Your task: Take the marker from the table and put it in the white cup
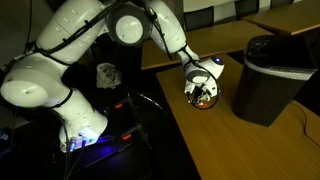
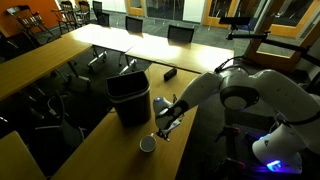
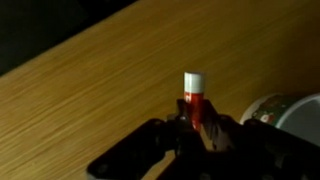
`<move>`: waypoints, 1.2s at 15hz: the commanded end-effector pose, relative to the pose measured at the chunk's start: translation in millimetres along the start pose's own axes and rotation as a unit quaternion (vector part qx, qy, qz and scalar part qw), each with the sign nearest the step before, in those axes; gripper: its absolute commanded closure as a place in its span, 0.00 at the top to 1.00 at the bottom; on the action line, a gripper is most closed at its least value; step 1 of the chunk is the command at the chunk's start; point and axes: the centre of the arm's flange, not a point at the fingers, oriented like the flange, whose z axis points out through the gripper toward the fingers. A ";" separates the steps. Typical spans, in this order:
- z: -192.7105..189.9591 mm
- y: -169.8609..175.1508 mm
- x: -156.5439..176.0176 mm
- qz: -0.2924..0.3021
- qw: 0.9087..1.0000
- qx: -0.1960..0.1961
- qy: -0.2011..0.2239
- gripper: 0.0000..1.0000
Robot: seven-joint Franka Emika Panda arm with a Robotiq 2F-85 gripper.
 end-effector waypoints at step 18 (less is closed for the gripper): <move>-6.8 -45.2 34.2 0.184 0.893 0.365 -0.190 0.05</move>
